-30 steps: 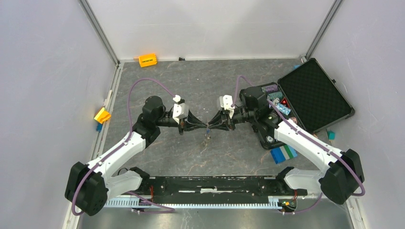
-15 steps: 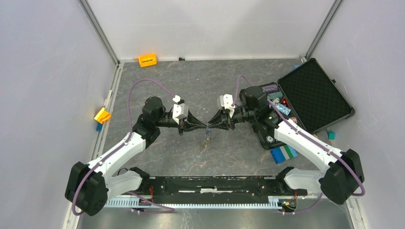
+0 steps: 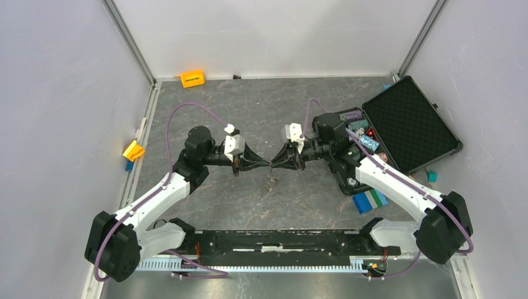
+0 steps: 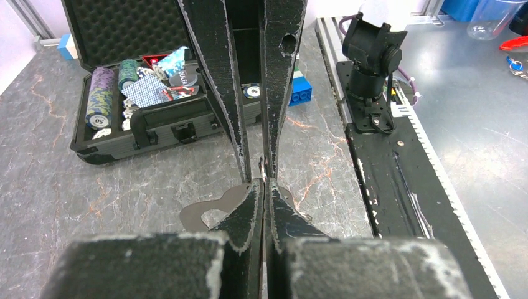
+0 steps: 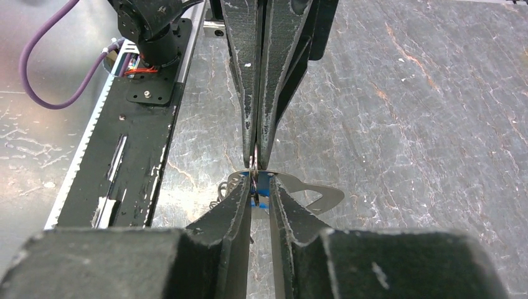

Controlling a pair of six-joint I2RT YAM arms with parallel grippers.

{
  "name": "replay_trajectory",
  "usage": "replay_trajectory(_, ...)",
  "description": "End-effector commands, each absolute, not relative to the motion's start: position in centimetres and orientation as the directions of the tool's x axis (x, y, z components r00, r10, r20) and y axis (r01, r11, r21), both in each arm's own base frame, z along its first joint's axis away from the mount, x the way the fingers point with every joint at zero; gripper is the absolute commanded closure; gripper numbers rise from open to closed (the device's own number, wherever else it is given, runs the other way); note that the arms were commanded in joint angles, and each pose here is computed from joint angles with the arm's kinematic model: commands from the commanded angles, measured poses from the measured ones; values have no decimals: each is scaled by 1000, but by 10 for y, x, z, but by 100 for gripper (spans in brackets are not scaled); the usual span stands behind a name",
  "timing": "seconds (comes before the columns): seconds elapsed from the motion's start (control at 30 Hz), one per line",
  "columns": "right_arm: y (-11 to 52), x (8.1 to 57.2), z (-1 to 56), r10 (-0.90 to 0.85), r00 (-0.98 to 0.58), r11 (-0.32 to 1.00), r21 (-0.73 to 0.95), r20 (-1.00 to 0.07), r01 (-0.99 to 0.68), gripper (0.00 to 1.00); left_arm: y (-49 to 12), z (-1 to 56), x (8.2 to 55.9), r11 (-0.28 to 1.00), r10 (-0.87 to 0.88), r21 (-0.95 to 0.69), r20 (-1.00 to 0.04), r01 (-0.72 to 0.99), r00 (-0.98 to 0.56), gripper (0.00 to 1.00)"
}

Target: Put the keys on the keyring

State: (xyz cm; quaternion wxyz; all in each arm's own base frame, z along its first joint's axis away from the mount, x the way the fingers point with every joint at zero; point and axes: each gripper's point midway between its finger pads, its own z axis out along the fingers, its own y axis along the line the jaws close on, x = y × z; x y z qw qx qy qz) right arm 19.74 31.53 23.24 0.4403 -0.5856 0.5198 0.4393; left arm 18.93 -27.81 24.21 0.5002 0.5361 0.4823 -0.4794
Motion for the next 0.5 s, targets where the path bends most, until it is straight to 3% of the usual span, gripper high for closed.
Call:
replay_trajectory(0.0,317,197,238,-195,85,-85,-69,-977,-994,79,-277,253,188,-35,5,101,-995,994,101,98)
replay_trajectory(0.47,316,196,244,-180,91,-84,-77,-980,-993,79,-277,250,189,-35,8,94,-995,995,95,98)
